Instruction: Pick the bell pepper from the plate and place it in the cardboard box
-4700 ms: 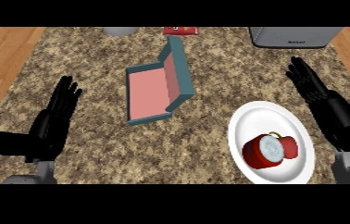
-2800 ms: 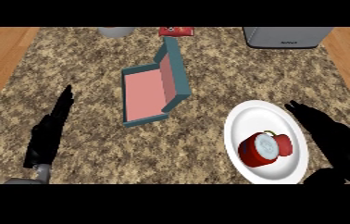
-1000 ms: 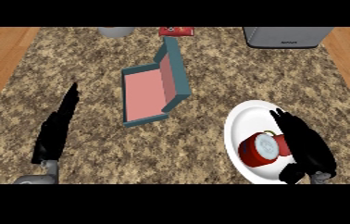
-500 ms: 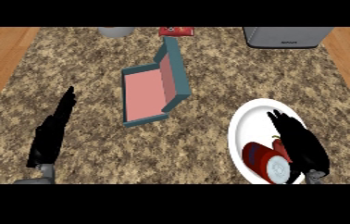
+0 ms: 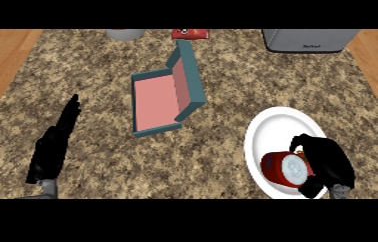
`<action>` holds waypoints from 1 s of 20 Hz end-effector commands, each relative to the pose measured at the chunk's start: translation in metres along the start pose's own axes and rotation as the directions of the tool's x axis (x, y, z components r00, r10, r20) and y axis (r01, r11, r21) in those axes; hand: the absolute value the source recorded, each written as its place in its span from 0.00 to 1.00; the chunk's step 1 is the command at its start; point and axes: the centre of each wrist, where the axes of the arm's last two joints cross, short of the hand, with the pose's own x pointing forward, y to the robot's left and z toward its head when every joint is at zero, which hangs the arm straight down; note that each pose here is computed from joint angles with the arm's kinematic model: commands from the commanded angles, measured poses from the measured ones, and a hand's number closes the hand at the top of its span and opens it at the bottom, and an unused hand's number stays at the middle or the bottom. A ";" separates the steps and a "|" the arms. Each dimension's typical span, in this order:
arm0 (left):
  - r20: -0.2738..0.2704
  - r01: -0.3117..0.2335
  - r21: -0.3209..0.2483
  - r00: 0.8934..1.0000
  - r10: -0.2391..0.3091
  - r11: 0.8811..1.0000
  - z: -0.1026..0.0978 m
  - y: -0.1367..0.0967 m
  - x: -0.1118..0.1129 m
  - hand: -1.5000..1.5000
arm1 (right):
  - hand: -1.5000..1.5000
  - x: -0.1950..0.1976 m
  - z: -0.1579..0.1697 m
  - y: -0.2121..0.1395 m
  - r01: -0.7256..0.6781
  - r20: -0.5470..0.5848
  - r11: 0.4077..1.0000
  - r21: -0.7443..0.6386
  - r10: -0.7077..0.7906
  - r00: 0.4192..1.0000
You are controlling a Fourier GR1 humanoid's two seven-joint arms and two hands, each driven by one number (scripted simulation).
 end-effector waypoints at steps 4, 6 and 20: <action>-0.004 0.012 0.015 1.000 -0.012 1.000 -0.007 0.012 -0.011 0.50 | 1.00 0.000 -0.006 -0.003 -0.071 0.010 0.980 -0.184 0.074 0.997; 0.007 0.008 0.024 1.000 -0.009 1.000 0.000 -0.011 -0.002 0.50 | 1.00 0.031 0.013 0.017 0.005 -0.121 0.988 -0.153 -0.024 0.992; -0.019 -0.007 0.009 1.000 0.007 1.000 0.017 -0.009 -0.009 0.50 | 1.00 0.155 0.100 -0.034 0.090 -0.411 0.945 -0.315 -0.221 0.885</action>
